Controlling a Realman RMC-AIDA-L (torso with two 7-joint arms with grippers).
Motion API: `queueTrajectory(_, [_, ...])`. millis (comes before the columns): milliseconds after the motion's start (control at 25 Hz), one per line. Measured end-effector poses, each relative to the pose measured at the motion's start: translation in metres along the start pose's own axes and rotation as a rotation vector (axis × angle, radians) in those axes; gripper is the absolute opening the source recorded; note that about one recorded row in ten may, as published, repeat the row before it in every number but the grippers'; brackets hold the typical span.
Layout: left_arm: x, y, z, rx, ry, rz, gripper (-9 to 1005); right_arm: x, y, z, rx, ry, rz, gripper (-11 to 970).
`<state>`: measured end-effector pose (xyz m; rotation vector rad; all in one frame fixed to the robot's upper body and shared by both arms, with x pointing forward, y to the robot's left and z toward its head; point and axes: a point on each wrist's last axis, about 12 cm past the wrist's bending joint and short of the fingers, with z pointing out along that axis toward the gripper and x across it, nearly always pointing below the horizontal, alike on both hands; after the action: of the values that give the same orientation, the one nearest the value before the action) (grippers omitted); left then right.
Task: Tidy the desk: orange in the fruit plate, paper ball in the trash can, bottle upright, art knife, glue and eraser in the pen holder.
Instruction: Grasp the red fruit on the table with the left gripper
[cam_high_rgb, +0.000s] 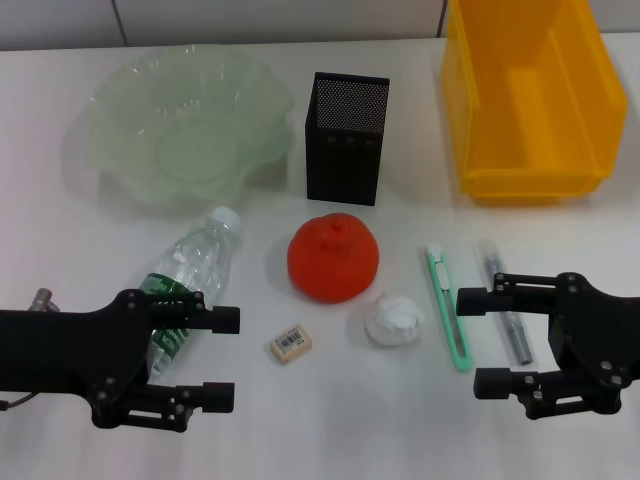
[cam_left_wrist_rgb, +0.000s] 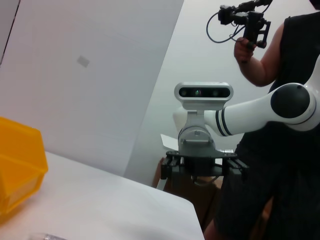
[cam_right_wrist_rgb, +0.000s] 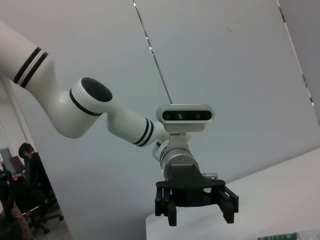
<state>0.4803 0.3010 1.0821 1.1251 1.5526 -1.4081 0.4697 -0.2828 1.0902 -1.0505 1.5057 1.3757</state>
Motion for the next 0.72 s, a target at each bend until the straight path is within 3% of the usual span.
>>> queueTrajectory(560, [-0.002,0.004,0.006,-0.014,0.021,0.002,752,-0.002,-0.003,0.000,0.005,0.010,-0.003,788])
queueTrajectory(720, [-0.011,0.011,0.003,-0.046,0.014,-0.003,744,0.000,-0.007,-0.001,0.048,0.012,0.001,788])
